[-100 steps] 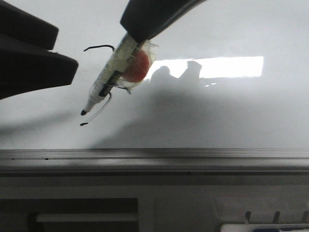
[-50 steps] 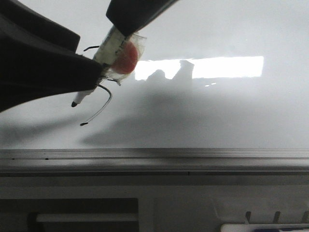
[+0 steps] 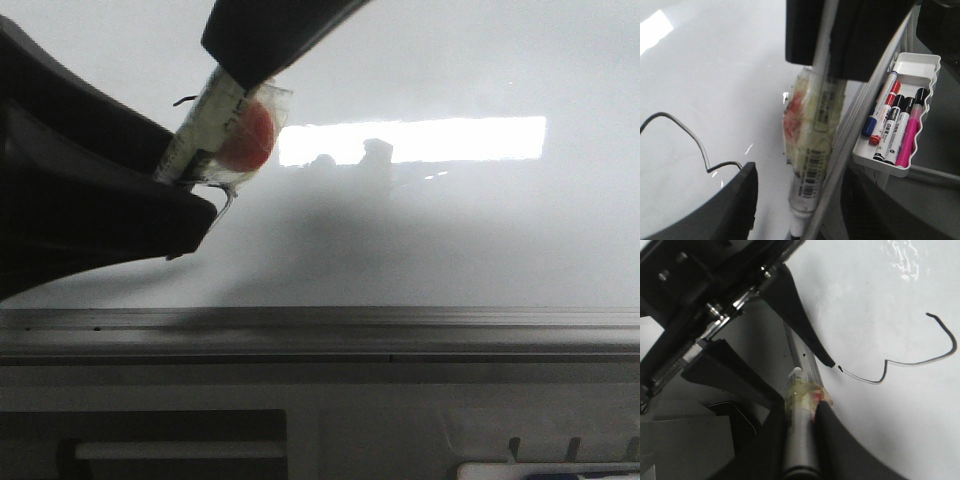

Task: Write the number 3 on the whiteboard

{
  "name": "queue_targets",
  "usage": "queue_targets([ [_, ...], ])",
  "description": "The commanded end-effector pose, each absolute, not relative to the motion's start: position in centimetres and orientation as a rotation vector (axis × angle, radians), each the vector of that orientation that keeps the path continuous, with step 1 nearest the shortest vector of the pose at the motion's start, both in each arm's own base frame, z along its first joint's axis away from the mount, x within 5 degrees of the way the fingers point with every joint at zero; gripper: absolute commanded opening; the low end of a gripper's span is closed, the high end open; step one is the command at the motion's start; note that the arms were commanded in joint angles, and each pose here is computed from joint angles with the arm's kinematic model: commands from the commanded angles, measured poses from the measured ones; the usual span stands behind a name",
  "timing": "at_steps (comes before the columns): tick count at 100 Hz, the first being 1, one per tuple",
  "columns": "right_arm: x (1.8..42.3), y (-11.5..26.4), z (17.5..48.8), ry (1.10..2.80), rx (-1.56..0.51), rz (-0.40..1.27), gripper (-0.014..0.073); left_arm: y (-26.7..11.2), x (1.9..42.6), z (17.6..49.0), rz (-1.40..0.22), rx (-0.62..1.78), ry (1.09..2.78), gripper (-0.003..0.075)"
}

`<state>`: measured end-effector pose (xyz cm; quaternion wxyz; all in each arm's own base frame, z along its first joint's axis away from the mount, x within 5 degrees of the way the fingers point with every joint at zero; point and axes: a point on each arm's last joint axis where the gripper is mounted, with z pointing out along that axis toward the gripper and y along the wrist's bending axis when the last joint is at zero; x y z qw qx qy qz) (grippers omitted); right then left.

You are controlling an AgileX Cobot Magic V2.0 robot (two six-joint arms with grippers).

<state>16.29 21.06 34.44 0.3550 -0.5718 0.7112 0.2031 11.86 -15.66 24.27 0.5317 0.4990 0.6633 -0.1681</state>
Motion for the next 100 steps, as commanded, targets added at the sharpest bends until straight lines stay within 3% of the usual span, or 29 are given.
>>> queue_targets([
  [1,16.0,20.9,36.6,1.761,-1.411,0.557,-0.006,-16.4,12.1,25.6,-0.452,1.143,1.517,0.0304],
  [14,15.9,20.9,36.5,1.77,-1.42,0.565,-0.006,-16.6,12.2,25.3,-0.45,1.149,1.526,0.0217],
  [35,15.8,20.9,36.5,1.775,-1.429,0.567,-0.006,-16.5,12.2,25.4,-0.452,1.147,1.522,-0.0019],
  [58,15.8,20.9,36.4,1.78,-1.434,0.571,-0.0039,-16.6,12.1,25.4,-0.454,1.15,1.521,-0.002],
  [65,15.8,20.9,36.4,1.778,-1.432,0.57,0.0083,-16.6,12.2,25.4,-0.465,1.131,1.535,-0.002],
  [77,16.4,20.7,36.7,1.762,-1.38,0.553,0.0459,-16.5,12.4,25.4,-0.524,1.023,1.611,-0.0021],
  [84,16.8,20.5,37.0,1.756,-1.345,0.54,0.0601,-16.2,12.7,25.4,-0.594,0.876,1.712,-0.0021],
  [90,17.1,20.0,37.3,1.756,-1.32,0.529,0.0645,-15.8,13.1,25.4,-0.648,0.732,1.794,-0.0021],
  [100,17.2,19.4,37.7,1.753,-1.295,0.519,0.0622,-15.1,14.0,25.2,-0.719,0.48,1.909,-0.0021],
])
